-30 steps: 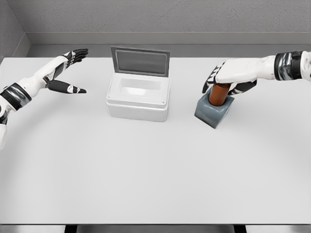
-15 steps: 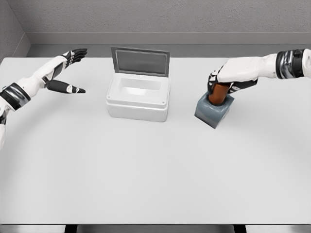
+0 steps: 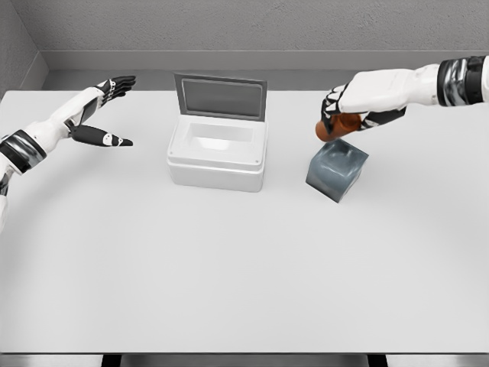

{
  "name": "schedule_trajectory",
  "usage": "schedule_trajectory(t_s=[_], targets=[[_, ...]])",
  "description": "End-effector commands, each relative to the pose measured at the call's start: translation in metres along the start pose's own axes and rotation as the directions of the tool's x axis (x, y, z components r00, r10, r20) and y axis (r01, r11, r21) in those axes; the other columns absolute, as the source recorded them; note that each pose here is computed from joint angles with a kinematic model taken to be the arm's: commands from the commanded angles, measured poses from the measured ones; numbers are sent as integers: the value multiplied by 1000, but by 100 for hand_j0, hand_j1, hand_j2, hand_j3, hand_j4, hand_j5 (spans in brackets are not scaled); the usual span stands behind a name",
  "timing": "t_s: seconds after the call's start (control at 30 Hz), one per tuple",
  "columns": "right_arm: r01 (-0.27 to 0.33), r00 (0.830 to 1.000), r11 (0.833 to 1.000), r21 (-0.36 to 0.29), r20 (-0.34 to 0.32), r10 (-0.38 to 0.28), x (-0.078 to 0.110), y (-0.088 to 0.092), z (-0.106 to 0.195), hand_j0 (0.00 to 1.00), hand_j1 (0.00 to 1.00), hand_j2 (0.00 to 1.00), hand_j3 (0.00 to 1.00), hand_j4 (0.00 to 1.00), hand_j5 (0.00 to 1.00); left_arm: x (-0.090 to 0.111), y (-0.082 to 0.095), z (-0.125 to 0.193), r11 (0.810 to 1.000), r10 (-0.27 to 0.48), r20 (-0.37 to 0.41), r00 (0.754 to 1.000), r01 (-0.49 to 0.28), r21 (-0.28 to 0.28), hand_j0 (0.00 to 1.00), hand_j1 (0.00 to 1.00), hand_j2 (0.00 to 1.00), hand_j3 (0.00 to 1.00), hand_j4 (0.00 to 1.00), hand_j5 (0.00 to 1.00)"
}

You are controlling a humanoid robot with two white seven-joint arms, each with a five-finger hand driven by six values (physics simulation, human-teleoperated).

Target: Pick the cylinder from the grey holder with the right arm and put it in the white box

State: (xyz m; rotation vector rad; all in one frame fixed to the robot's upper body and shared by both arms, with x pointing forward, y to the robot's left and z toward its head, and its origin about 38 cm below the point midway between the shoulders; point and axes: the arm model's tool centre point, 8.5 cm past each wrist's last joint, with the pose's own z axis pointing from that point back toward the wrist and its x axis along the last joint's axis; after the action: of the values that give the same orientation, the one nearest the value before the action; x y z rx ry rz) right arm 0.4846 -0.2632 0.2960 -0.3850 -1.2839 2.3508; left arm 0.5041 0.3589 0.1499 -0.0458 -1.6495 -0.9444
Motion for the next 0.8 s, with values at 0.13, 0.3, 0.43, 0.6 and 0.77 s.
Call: schedule_trajectory(t_s=[0.13, 0.3, 0.43, 0.6, 0.77], targets=[[-10, 1000, 1000, 1, 4, 10, 2, -5, 1, 39, 39, 39, 39, 39, 39, 1, 2, 0, 1000, 4, 4, 1000, -4, 7, 100, 100, 100, 100, 100, 100], [-28, 1000, 999, 25, 14, 28, 5, -6, -2, 40, 40, 40, 40, 40, 40, 0, 1, 1, 1000, 6, 2, 1000, -6, 7, 100, 100, 100, 100, 100, 100], [-57, 998, 997, 54, 35, 55, 11, -10, -9, 40, 40, 40, 40, 40, 40, 0, 1, 1, 1000, 6, 2, 1000, -6, 7, 100, 100, 100, 100, 100, 100], [-80, 996, 993, 89, 44, 76, 14, -12, -12, 39, 39, 39, 39, 39, 39, 0, 2, 2, 1000, 5, 1, 1000, -5, 8, 100, 100, 100, 100, 100, 100], [-98, 995, 991, 96, 43, 94, 14, -18, -10, 35, 35, 35, 35, 35, 35, 0, 3, 2, 1000, 4, 0, 1000, -4, 8, 100, 100, 100, 100, 100, 100]])
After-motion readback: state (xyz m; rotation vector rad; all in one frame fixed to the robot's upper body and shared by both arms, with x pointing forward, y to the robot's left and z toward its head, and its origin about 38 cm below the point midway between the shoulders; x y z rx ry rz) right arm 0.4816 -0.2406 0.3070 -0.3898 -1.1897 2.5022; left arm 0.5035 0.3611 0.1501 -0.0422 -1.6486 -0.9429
